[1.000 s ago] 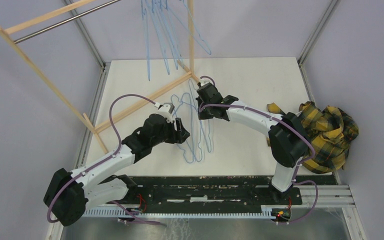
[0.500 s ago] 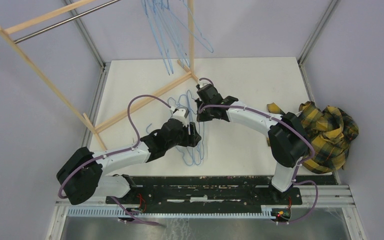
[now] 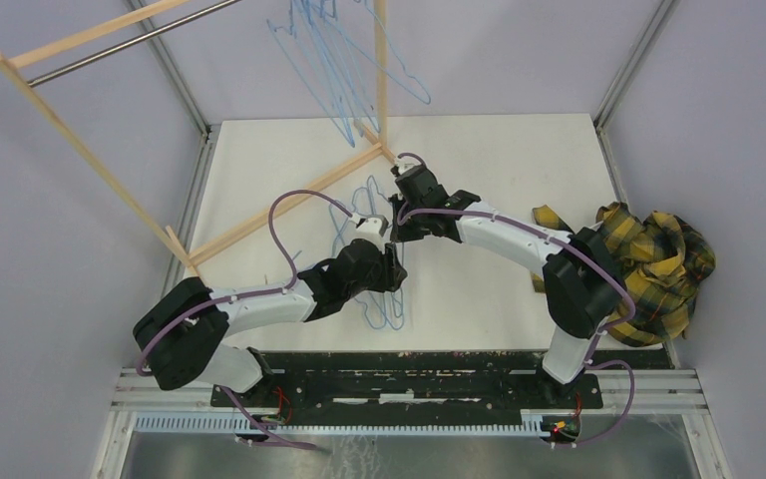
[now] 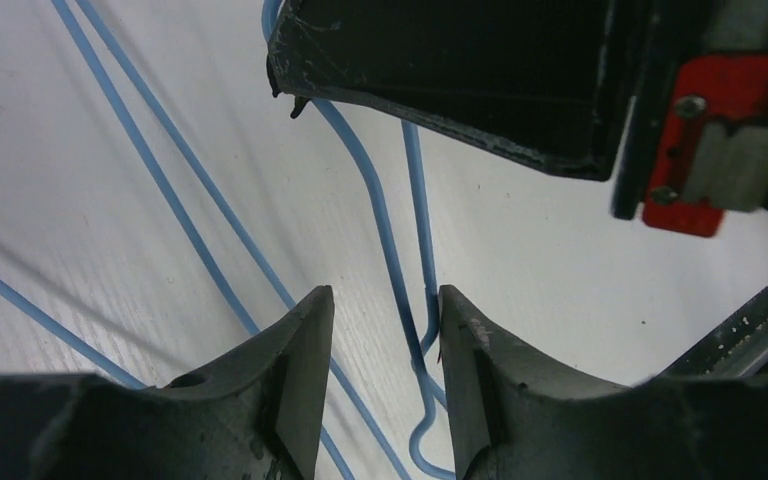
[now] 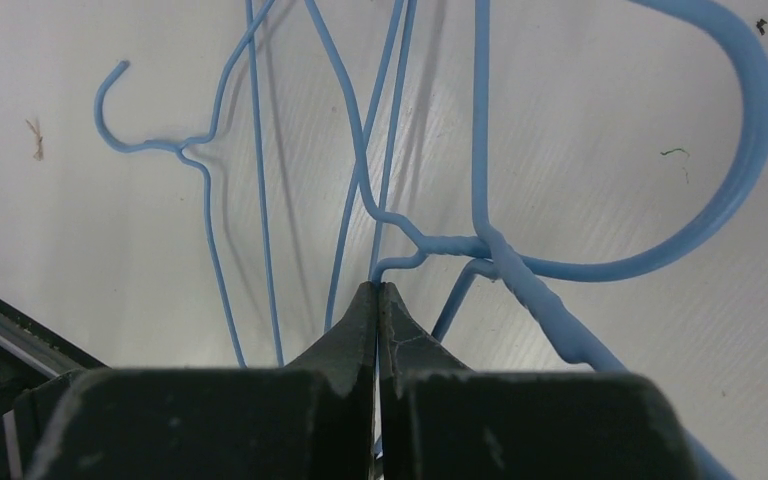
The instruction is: Organize the hangers
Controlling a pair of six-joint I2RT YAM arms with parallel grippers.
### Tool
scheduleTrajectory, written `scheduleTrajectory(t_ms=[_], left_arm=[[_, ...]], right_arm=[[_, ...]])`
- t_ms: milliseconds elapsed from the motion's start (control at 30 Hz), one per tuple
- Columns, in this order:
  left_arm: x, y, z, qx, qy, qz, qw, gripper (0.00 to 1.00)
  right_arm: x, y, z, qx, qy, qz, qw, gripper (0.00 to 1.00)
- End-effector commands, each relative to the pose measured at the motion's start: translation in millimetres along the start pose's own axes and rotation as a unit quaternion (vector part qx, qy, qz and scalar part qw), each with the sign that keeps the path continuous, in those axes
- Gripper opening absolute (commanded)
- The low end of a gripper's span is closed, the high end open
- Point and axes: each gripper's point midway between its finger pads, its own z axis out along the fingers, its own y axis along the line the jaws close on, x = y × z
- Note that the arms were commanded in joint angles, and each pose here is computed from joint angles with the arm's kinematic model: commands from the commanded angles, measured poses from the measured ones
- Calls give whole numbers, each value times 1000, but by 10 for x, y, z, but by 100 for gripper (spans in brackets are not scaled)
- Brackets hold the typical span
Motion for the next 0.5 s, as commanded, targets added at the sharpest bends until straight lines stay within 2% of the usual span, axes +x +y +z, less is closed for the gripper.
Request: scheduleTrajectory(t_ms=[0,200,267,333,400,433,467], left_arm=[[-280,-132,40,7,-49,-16,999,48],[-241,-120,71,8,-45,-17,999,41],[-227,-124,83,9,-43,-17,999,36],[-212,-134,95,13,-41,-17,999,25],[-202,-136,100,14,-40,-17,999,9],[-202,-138,98,14,-40,-16,999,4],[-200,-141,93,17,-40,-15,999,3]], right_arm=[[-271,178,-275,-33,-45,-6,998,1],[-280,253,-298,-50,-43,-4,998,1],[-269,264,-304,-51,-41,-6,998,1],[-256,251,-312,-49,-39,-8,998,1],[-240,231,-312,-45,-38,-10,998,1],[-238,226,-317,-44,-38,-12,998,1],[-228,217,-321,-42,-36,-13,998,1]])
